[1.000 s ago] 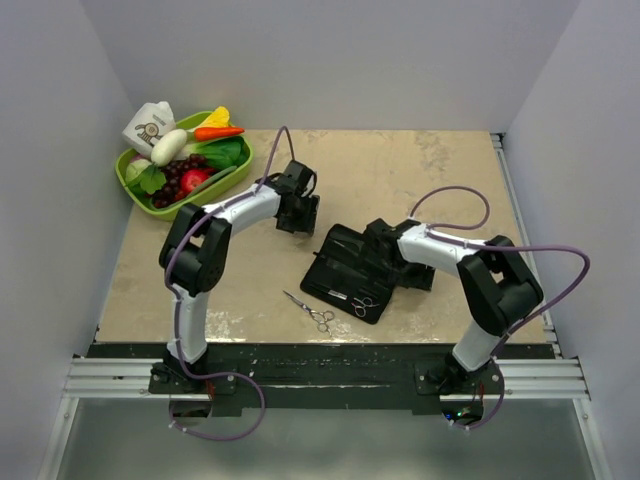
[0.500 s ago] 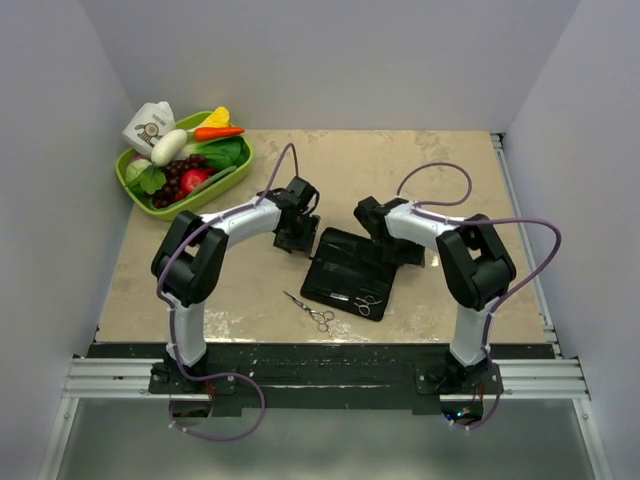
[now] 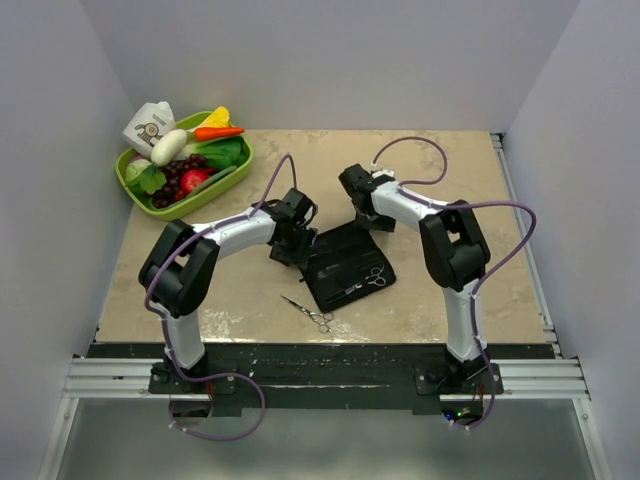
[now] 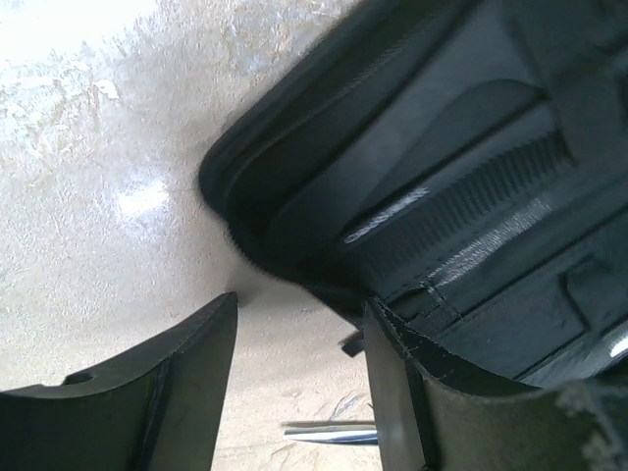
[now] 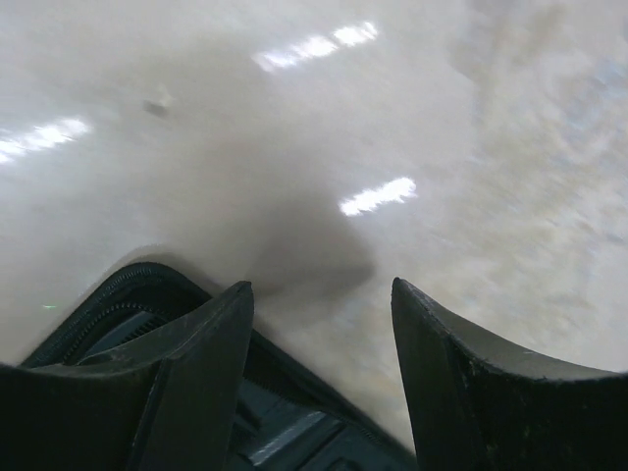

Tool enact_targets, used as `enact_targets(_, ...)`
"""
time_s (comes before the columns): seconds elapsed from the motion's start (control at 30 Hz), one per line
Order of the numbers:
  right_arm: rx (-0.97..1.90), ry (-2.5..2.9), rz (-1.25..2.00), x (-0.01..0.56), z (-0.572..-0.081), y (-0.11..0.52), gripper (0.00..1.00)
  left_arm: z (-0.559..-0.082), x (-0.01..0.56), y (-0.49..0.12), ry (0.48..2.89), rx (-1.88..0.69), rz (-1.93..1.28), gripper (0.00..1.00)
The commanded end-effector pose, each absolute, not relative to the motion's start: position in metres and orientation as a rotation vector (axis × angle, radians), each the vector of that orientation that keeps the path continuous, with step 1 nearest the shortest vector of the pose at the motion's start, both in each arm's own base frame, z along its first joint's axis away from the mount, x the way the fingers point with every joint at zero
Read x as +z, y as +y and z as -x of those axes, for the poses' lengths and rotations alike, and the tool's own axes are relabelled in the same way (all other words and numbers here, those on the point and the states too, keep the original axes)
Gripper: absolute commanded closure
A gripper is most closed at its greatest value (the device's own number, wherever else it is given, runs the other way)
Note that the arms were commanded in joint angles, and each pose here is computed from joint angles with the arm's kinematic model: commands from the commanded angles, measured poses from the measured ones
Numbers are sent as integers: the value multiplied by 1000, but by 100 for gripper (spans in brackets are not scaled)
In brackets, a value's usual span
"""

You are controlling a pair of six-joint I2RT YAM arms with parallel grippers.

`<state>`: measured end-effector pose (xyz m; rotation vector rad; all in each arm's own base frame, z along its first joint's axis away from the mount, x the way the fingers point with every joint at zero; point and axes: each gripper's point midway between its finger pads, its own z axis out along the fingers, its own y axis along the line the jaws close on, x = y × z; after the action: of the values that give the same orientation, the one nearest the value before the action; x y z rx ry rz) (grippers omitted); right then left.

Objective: Sort the hair-cutting tools
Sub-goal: Adjust the hairdressing tool bag at the center of the board.

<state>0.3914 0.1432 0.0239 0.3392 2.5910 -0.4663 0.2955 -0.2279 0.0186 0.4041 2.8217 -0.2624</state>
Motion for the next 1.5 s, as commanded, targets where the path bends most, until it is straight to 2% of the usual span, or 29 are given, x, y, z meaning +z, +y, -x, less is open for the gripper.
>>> enact_targets(0.0, -32, 2716, -261, -26, -408, 220, 35, -278, 4, -226, 2879, -278, -424, 41)
enact_targets(0.27, 257, 2715, -97, -33, -440, 284, 34, -284, 9, -232, 2851, -303, -409, 42)
enact_targets(0.37, 345, 2669, -44, -19, -451, 300, 33, -289, 11, -237, 2838, -320, -410, 42)
enact_targets(0.57, 118, 2509, -50, 32, -484, 265, 30, -294, 27, -242, 2812, -346, -428, 42)
enact_targets(0.67, 1, 2409, -95, 80, -491, 236, 28, -291, 42, -239, 2799, -342, -454, 42)
enact_targets(0.83, -108, 2311, -178, 135, -461, 192, 27, -293, 77, -220, 2726, -250, -457, 41)
enact_targets(0.93, -164, 2317, -234, 139, -432, 168, 27, -293, 99, -209, 2691, -209, -466, 41)
enact_targets(1.1, -257, 2390, -292, 112, -378, 133, 26, -308, 135, -207, 2606, -210, -448, 39)
enact_targets(1.47, -228, 2594, -378, 79, -275, 103, 26, -380, 124, -224, 2559, -175, -319, 39)
